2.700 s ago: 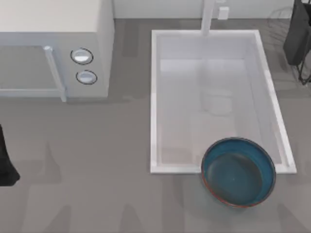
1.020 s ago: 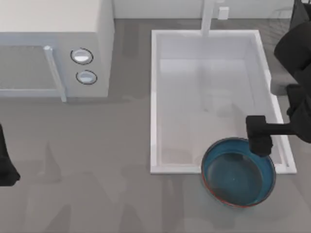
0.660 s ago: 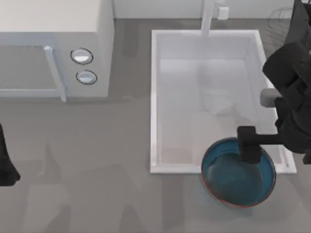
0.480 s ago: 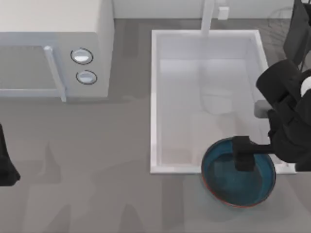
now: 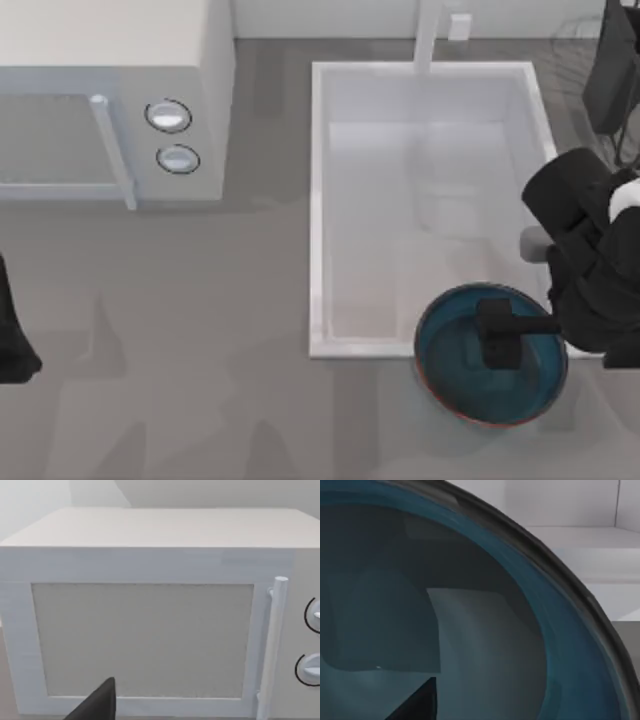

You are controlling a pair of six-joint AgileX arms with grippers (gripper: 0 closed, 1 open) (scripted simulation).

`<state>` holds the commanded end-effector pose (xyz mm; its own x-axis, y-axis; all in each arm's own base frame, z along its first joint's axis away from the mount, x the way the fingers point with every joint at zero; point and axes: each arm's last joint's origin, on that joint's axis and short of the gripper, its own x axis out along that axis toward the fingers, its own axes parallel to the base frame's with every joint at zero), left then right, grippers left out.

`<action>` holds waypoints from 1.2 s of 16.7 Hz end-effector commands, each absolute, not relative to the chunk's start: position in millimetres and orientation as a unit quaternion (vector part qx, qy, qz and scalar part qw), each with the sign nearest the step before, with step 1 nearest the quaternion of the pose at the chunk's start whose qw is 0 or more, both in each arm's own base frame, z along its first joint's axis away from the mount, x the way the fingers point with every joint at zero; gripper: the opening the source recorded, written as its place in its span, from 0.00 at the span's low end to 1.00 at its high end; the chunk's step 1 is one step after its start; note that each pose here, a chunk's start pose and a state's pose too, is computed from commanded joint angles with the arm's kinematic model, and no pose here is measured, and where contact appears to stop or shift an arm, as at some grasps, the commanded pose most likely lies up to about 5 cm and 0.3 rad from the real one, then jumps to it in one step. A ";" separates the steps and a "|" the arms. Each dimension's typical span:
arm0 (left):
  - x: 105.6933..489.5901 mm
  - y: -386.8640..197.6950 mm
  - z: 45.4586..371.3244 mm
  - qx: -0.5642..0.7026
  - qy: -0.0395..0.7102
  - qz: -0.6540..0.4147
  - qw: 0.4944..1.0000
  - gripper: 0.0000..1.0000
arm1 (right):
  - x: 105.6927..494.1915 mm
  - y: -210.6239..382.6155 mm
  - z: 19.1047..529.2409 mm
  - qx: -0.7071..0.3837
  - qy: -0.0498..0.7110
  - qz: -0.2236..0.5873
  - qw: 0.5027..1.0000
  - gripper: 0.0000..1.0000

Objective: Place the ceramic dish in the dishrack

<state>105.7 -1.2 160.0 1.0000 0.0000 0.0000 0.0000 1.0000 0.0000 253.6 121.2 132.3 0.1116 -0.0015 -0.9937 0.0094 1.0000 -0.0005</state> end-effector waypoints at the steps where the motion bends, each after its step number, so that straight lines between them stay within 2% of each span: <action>1: 105.7 -1.2 160.0 0.000 0.000 0.000 1.000 1.00 | 253.6 121.2 132.3 0.003 0.666 -0.004 0.746 0.85; 12: 105.7 -1.2 160.0 0.000 0.000 0.000 1.000 1.00 | 253.6 121.2 132.3 0.003 0.666 -0.004 0.746 0.02; 20: 105.7 -1.2 160.0 0.000 0.000 0.000 1.000 1.00 | 253.6 121.2 132.3 0.003 0.666 -0.004 0.746 0.00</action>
<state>105.7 -1.2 160.0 1.0000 0.0000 0.0000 0.0000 1.0000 0.0000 253.6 121.2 132.3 0.1116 -0.0015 -0.9937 0.0094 1.0000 -0.0005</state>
